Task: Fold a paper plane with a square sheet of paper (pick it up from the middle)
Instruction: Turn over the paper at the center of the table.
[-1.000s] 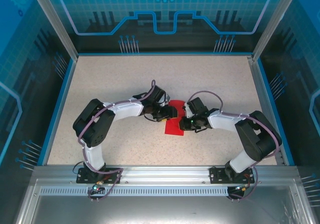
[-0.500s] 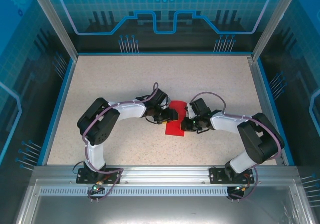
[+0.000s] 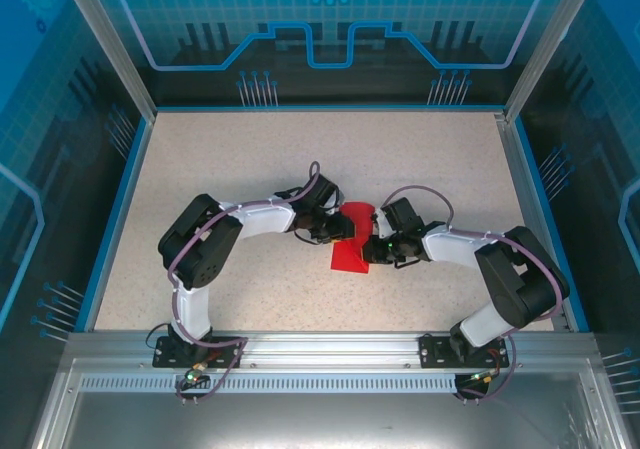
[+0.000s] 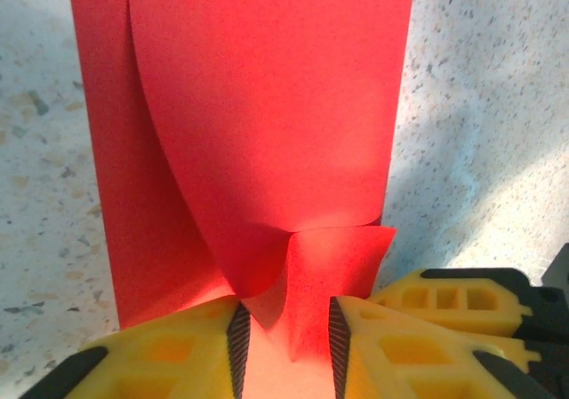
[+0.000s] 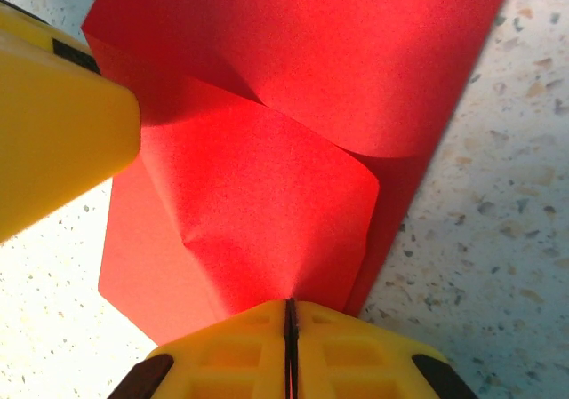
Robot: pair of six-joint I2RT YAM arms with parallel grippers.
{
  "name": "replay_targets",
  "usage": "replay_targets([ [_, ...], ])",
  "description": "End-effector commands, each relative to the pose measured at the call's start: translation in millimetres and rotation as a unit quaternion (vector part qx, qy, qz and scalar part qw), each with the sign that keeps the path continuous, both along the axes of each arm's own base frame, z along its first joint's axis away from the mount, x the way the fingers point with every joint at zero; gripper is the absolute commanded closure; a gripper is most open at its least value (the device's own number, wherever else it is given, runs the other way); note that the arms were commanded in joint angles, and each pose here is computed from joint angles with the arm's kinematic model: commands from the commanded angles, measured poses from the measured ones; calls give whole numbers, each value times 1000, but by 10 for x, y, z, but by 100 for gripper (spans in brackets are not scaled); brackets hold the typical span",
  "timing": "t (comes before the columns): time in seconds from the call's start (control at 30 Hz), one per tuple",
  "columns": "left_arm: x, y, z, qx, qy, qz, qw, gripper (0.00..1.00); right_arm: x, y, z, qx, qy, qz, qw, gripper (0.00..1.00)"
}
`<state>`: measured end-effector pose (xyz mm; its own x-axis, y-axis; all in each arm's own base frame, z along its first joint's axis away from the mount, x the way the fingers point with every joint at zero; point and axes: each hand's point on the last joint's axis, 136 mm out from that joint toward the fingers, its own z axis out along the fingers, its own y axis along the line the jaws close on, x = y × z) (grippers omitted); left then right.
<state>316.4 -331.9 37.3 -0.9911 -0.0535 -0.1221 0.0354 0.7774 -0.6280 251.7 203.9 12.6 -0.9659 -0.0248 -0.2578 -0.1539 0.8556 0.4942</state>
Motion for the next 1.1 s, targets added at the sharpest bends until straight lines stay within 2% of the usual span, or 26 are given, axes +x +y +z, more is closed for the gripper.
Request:
replay_targets([
  [0.0,29,-24,47,8,-11,-12,1000,73,-17,-26,3,6,5,-5,1000,90],
  [0.3,-19,13,107,17,-8,-22,1000,93,40,-19,158,11,-13,-4,1000,89],
  [0.5,-33,30,324,18,-17,-29,999,94,82,0,387,10,-47,6,999,81],
  [0.73,-49,8,560,6,-15,-26,1000,94,18,101,718,-22,-117,40,992,67],
  [0.9,-51,-32,719,-9,-13,-26,1000,94,-49,169,809,-64,-164,51,983,61],
  [1.07,-54,-56,832,-21,-15,-26,999,94,-51,158,756,-141,-188,57,970,54],
])
